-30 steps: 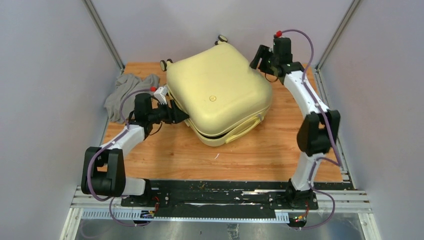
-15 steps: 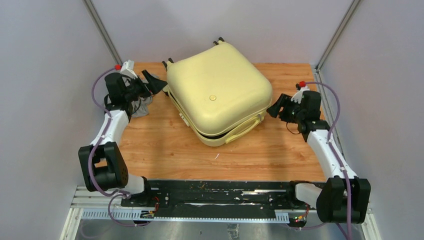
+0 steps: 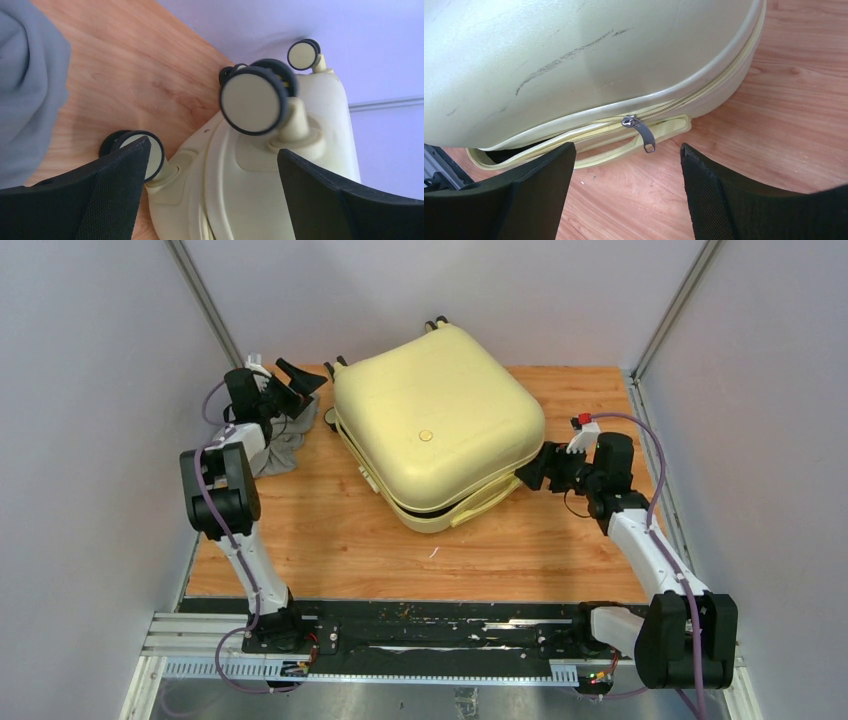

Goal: Pack the luggage
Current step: Zip the luggage at the center of the board.

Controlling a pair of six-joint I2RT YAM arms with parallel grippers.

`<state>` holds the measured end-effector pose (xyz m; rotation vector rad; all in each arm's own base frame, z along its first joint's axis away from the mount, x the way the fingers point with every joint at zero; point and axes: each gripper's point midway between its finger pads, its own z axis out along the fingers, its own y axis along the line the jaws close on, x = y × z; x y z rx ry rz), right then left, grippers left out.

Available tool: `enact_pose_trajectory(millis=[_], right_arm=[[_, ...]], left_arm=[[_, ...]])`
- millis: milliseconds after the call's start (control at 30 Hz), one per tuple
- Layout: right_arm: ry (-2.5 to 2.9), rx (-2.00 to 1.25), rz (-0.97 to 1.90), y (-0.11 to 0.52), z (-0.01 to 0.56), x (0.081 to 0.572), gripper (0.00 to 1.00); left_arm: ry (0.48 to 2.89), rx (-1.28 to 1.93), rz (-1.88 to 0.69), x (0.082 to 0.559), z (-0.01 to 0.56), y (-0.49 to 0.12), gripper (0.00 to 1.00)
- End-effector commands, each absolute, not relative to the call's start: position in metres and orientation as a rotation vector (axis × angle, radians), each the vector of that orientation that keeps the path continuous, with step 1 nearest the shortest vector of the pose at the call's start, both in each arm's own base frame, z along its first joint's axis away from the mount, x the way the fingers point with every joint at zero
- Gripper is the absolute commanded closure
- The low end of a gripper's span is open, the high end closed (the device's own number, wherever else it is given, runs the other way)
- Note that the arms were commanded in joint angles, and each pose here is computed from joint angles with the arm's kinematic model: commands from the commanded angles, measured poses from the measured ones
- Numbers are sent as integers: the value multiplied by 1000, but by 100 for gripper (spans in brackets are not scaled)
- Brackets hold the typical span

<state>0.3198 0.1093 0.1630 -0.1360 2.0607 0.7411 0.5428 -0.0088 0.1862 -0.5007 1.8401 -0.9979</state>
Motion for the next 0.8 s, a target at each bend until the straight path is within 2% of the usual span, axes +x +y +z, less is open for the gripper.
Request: enact_pose_trajectory(millis=[0,267,767], right_arm=[[2011,-267,765,119,166,317,20],[1972,-365,782,126,162,314,20],[1977,-460,787,131,155,332,22]], left_arm=[[1705,-523,-1159,564,209,-30,0],[1510,-499,-1332,584,242,-61,0],[1493,-501,-1387,596,232,-82,2]])
